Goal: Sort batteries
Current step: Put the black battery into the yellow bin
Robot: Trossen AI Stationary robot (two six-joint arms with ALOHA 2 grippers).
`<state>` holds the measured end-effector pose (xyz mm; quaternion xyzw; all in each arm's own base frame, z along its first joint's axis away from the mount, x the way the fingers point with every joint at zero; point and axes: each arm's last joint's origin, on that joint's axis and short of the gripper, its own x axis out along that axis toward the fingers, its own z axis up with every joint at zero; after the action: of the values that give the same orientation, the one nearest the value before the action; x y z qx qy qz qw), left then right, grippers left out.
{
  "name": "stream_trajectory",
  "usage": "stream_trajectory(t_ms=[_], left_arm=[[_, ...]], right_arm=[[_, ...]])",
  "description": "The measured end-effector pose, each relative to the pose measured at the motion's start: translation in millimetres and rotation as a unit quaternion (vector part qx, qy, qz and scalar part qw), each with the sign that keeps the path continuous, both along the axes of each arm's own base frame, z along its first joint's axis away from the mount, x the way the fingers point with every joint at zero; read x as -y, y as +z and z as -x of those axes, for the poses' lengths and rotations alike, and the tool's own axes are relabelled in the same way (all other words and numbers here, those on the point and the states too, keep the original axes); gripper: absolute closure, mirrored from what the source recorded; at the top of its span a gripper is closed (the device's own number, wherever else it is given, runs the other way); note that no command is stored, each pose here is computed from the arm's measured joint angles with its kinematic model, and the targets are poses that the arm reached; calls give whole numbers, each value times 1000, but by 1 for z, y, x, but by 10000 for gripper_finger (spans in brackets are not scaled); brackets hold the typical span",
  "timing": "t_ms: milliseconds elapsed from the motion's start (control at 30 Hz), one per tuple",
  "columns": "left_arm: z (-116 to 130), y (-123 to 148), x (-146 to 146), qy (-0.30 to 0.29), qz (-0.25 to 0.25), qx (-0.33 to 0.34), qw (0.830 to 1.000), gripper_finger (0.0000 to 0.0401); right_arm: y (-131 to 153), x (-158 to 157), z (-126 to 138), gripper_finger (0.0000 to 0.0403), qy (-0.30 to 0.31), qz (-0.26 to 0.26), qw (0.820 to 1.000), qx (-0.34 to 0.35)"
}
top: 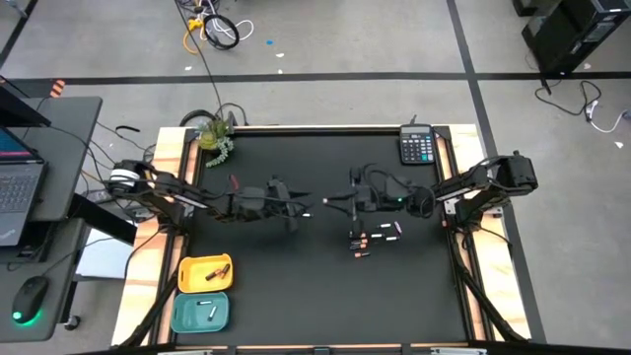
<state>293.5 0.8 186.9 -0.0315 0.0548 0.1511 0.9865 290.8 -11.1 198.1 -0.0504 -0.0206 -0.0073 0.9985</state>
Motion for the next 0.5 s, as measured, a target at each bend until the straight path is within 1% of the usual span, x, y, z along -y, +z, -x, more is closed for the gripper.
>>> stream_trajectory(t_ms=[100,200,300,500], left_arm=[[-14,3,0,1,8,9,1000,193],[-30,4,1,-2,1,11,1000,180],[-45,4,2,-12,-13,14,1000,182],[-65,0,6,-79,-18,41,996,199]], right_arm=[[5,1,0,355,9,2,1000,26],[6,1,0,355,8,3,999,32],[11,1,1,355,8,4,999,54],[13,-4,1,355,15,-1,998,67]])
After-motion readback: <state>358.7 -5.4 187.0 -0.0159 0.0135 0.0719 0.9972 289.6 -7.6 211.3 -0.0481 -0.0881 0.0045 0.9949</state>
